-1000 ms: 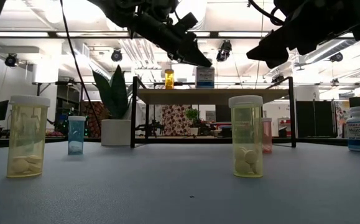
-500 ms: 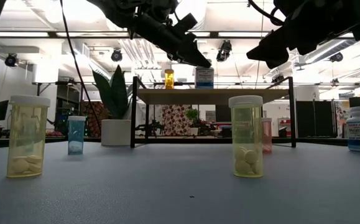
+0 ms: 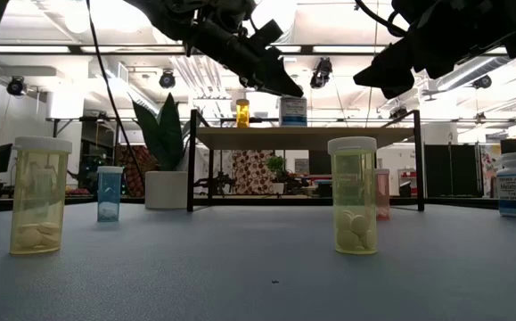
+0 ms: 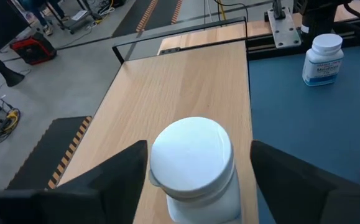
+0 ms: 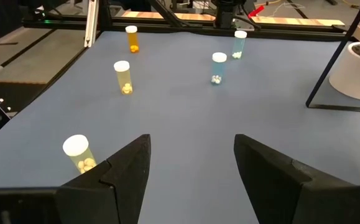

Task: Pick and place medicine bottles onto shelf by color
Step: Put the left white medicine bottle on the shelf

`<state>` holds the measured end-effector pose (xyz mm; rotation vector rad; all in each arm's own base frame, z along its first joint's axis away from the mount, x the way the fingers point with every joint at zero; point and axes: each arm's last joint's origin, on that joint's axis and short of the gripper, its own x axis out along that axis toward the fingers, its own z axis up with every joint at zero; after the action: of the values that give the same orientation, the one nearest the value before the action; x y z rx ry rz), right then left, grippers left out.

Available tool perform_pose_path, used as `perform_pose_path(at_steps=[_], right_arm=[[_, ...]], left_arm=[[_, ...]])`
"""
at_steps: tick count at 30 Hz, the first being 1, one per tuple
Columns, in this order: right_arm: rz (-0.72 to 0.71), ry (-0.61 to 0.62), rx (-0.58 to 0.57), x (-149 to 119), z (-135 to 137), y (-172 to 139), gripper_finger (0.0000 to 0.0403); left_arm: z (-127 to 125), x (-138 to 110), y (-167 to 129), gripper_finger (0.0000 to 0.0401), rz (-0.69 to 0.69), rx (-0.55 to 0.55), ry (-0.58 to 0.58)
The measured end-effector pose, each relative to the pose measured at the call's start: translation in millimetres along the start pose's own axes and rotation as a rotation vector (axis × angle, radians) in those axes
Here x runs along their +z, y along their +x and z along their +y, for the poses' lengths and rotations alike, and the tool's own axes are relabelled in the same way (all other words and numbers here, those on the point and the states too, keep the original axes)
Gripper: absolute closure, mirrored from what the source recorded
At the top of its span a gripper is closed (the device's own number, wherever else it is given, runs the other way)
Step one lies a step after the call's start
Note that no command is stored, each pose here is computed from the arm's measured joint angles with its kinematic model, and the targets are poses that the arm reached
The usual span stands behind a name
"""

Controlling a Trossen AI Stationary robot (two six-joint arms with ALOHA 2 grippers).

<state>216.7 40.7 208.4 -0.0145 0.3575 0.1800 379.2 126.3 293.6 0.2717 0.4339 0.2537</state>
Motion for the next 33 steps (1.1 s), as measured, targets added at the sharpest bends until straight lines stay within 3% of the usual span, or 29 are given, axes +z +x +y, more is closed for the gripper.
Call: perform_pose_path(at_steps=[7,13,17,22,30,33], right_arm=[[-0.001,0.023,-0.001,0.3,0.0,0.0,0.0179],[-0.017,0.035,-0.004,6.1,-0.1,0.1,0.0179],[-0.027,0.029,-0.059,15.2,-1.6,0.0,0.0188],[0.004,-0.013,-0.161,33.9,-5.5,-0.8,0.0241],[0.075,-0.104,-0.251,76.1,-23.1,4.2,0.0376],[0.16,-0.129,-0.281,92.5,-34.7,10.3,0.0389]], left_arm=[[2.3,6.4,-8.2,0.0122,-0.021,0.012,0.066],[7.3,22.4,-37.5,0.0122,-0.055,0.025,0.068],[-2.4,30.6,-66.6,0.0122,-0.06,-0.006,0.072],[-43.6,28.8,-94.3,0.0134,-0.126,-0.082,0.111],[-102.6,7.9,-131.7,0.017,-0.296,-0.065,0.131],[-114.4,-6.3,-140.7,0.0179,-0.344,-0.072,0.126]])
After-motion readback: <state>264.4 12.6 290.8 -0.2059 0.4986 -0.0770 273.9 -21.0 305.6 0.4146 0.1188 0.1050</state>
